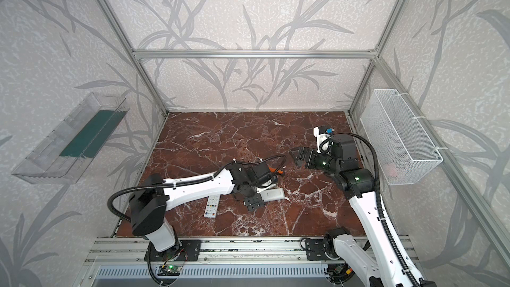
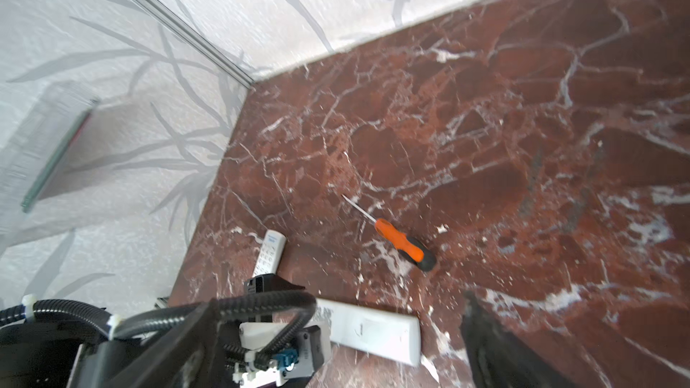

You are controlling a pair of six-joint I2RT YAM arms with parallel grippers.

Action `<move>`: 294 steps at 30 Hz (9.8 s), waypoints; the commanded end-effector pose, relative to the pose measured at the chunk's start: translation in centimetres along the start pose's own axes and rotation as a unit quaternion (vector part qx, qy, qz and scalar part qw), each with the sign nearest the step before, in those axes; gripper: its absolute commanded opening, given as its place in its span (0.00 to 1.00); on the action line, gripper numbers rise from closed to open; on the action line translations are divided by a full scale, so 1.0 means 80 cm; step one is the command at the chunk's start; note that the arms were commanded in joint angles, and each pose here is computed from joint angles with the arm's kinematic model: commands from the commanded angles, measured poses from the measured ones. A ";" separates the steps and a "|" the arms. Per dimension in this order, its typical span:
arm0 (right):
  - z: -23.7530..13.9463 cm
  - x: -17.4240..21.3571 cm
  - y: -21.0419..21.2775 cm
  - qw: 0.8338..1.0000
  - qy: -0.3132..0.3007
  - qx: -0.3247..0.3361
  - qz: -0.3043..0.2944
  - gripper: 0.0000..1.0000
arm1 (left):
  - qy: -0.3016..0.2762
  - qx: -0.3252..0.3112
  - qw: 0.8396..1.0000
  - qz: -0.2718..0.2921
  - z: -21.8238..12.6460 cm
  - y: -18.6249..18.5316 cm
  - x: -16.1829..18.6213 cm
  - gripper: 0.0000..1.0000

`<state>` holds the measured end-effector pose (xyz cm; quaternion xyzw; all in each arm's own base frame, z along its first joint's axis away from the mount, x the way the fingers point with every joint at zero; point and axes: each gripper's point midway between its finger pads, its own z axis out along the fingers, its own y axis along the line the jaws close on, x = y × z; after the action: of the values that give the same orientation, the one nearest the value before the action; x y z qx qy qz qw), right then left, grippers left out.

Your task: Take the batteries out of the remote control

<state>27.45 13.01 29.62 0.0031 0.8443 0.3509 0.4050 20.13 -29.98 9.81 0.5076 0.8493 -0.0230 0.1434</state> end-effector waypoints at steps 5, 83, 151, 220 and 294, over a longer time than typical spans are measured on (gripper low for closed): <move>0.053 -0.032 0.032 0.991 -0.018 -0.121 -0.055 0.99 | -0.089 0.100 0.950 -0.281 -0.048 0.031 0.017 0.97; 0.192 0.276 0.028 0.761 0.307 -0.224 -0.526 0.36 | -0.193 0.363 0.746 -0.524 -0.040 0.082 0.005 0.73; 0.162 0.280 -0.059 0.938 0.305 0.048 0.158 0.96 | -0.233 0.348 0.802 -0.427 -0.021 0.059 0.008 0.12; 0.150 0.373 -0.084 0.917 0.359 0.144 0.100 0.83 | -0.214 0.335 0.806 -0.439 -0.008 0.060 0.017 0.08; 0.104 0.245 -0.079 0.952 0.271 0.141 -0.025 0.99 | -0.141 0.258 0.785 -0.546 0.082 0.101 0.058 0.69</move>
<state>21.23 18.45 8.46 -0.0498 0.9677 0.1910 0.1566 26.12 -23.99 3.72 -0.0215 0.9128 -0.3996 0.0820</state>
